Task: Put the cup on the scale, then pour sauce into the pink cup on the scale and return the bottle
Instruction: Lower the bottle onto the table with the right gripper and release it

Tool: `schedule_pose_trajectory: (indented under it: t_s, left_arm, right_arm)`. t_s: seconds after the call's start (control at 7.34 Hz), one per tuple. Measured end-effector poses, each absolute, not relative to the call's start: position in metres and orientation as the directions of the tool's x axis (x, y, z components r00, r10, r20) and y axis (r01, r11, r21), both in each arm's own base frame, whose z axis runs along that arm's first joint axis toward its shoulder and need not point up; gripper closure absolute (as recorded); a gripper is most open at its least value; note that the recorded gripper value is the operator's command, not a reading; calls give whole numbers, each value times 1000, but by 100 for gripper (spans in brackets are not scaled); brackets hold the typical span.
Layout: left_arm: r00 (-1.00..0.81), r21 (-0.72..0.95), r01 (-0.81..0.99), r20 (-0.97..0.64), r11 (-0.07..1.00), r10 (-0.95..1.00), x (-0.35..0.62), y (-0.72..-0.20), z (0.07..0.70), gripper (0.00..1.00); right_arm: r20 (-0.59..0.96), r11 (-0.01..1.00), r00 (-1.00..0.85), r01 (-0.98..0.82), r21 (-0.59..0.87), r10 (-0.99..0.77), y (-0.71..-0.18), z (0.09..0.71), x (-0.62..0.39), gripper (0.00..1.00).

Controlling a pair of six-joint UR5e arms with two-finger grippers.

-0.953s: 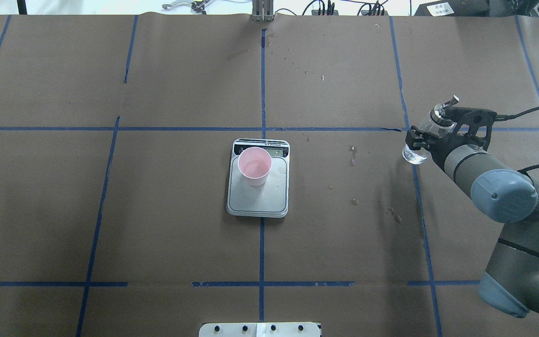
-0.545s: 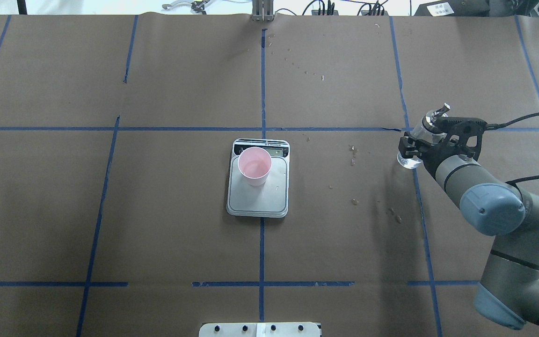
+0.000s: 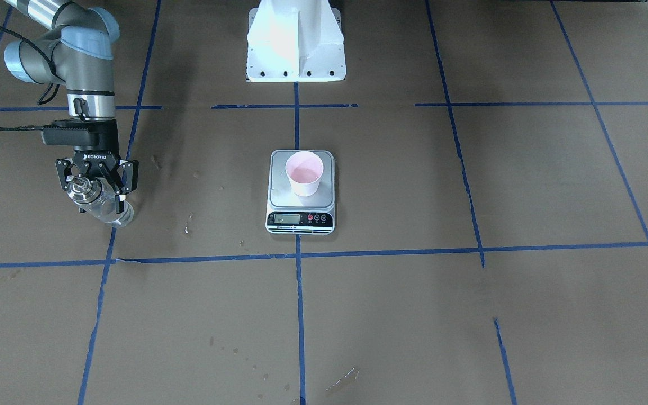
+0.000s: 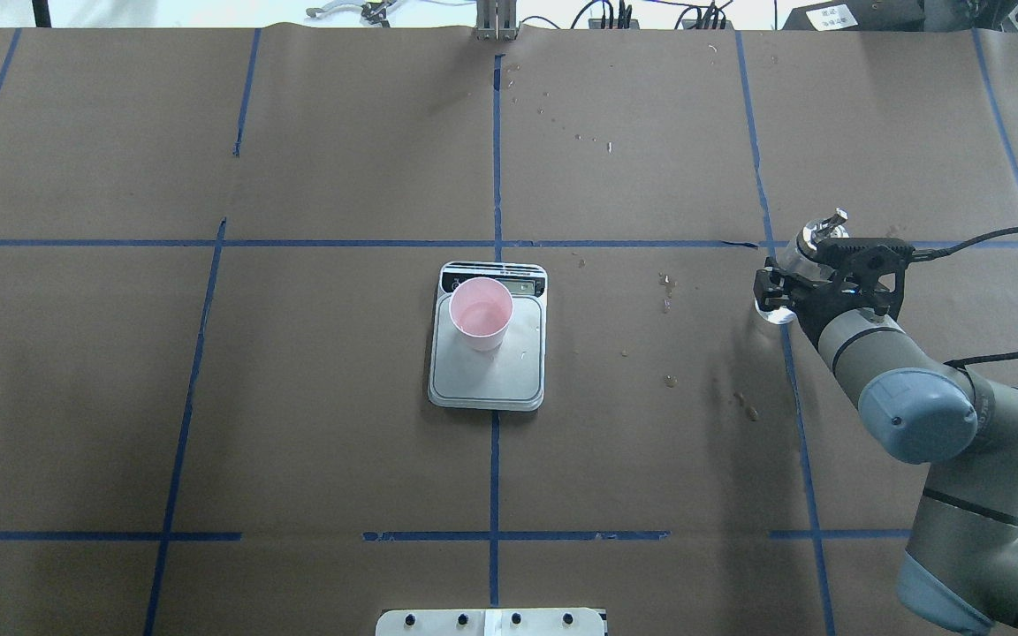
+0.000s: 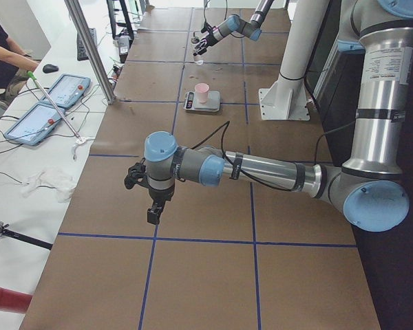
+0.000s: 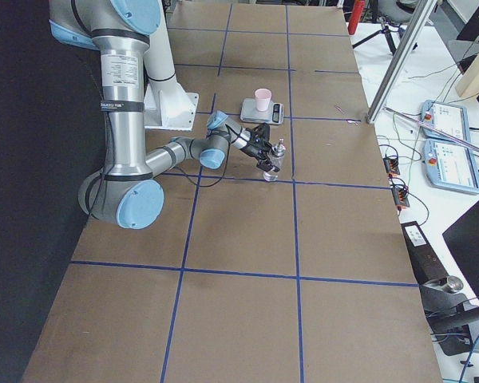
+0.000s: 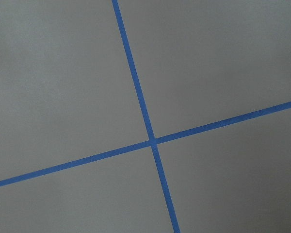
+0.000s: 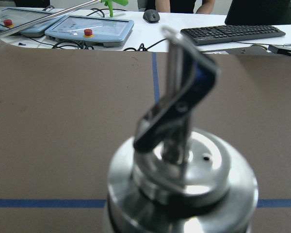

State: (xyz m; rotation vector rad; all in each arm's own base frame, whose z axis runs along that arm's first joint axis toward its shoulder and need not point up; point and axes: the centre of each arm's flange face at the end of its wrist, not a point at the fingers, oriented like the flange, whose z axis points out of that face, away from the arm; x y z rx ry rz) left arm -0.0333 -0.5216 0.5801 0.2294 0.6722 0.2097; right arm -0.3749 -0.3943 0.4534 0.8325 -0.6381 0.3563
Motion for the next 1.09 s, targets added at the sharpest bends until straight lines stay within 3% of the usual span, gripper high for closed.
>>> schedule_pose_trajectory:
  t_s: [0.54, 0.68, 0.82, 1.09]
  left_arm:
    - [763, 276, -117, -589, 954, 264, -33, -522, 580, 0]
    - [763, 276, -117, -589, 954, 264, -33, -522, 580, 0]
    - [763, 277, -117, -589, 954, 265, -33, -522, 580, 0]
    - [763, 278, -117, -589, 954, 265, -33, -522, 580, 0]
  right_arm:
    - [648, 635, 761, -523, 568, 47, -394, 456, -375, 100]
    - [647, 636, 761, -523, 568, 47, -393, 457, -375, 83]
    - [647, 636, 761, -522, 568, 47, -393, 457, -375, 59]
    - [649, 636, 760, -523, 568, 46, -393, 456, -375, 0]
